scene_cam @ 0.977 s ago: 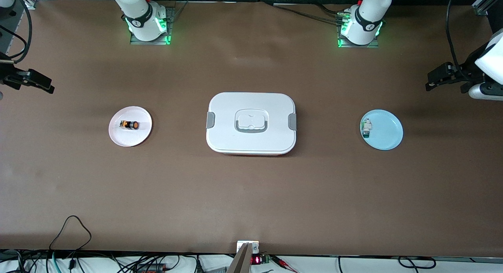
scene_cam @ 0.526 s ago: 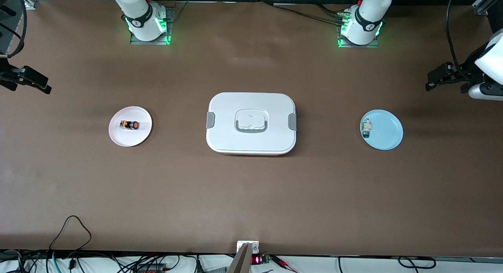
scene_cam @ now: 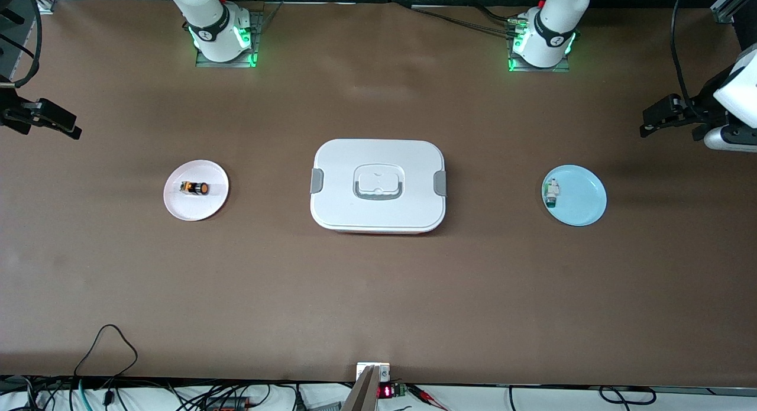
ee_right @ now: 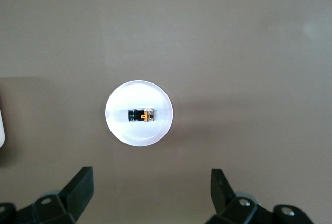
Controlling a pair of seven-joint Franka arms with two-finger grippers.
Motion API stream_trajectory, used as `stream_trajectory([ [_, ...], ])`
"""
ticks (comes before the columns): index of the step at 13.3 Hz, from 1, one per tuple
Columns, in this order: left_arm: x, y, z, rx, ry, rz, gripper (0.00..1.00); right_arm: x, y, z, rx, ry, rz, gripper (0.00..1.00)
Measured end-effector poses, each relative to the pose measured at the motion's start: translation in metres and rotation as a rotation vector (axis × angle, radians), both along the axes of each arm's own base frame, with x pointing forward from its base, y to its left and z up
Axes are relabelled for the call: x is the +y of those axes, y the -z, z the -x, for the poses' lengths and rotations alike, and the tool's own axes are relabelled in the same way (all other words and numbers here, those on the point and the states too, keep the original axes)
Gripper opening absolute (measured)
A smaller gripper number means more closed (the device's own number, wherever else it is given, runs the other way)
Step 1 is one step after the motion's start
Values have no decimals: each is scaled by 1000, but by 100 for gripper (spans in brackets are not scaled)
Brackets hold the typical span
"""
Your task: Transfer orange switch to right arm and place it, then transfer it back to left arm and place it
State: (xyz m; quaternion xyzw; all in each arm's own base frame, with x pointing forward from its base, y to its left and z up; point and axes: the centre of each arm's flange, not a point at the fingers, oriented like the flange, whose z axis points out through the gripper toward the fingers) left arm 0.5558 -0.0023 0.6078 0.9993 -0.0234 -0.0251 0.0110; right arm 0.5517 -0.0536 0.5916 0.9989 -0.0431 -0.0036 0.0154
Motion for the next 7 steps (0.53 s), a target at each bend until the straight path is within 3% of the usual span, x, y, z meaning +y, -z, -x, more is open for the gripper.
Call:
stream_trajectory([
  [7,-2,1,0,1,4,0,100,0,-1,0,0,0,0,100],
])
